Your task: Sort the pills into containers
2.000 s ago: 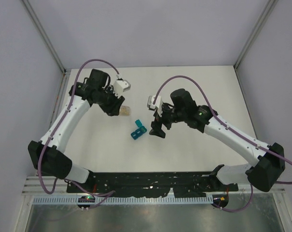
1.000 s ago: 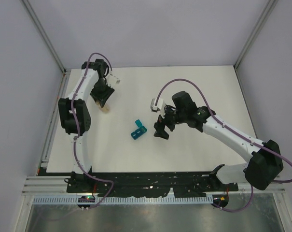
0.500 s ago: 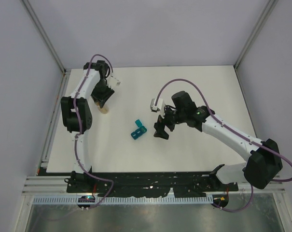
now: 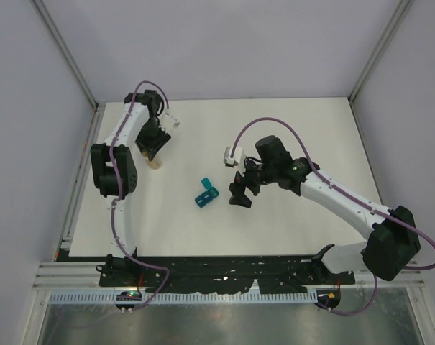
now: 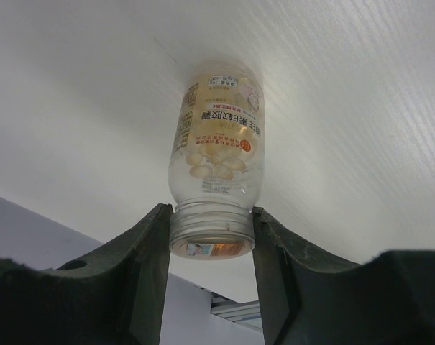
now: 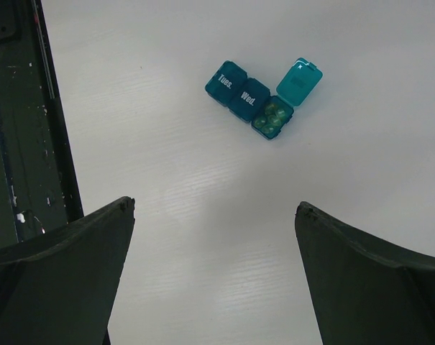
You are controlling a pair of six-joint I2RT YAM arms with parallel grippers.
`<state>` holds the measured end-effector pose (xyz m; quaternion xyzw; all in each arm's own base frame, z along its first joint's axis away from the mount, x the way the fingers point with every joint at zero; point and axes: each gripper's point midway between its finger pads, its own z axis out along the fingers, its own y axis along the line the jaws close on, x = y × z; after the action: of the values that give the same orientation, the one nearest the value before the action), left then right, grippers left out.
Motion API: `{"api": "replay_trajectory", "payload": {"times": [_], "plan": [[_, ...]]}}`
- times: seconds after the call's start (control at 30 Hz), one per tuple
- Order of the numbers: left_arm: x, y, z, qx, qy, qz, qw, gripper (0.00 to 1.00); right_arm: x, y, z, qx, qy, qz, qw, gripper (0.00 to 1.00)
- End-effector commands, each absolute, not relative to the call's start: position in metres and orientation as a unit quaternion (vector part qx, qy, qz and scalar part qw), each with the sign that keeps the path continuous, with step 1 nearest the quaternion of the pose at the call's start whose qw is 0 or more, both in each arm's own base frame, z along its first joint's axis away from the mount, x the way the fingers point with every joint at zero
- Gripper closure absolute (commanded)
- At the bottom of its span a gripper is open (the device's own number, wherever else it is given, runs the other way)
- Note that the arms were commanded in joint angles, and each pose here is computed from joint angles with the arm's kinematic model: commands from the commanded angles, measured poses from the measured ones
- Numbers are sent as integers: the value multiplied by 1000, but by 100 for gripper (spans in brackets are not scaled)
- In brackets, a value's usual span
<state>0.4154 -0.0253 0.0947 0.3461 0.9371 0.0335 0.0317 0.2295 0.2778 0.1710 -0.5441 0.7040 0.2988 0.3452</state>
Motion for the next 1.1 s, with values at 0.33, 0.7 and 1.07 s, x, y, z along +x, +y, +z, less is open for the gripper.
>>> {"api": "replay_trajectory", "payload": {"times": [0.33, 0.7, 1.07], "plan": [[365, -25, 116, 351, 936, -2, -37, 37, 233, 283, 173, -548, 694, 304, 355, 4], [375, -33, 140, 354, 934, 12, 43, 34, 233, 283, 172, -548, 694, 304, 354, 4], [384, -53, 175, 349, 923, -7, 159, 32, 237, 280, 175, -541, 696, 300, 364, 5]]}}
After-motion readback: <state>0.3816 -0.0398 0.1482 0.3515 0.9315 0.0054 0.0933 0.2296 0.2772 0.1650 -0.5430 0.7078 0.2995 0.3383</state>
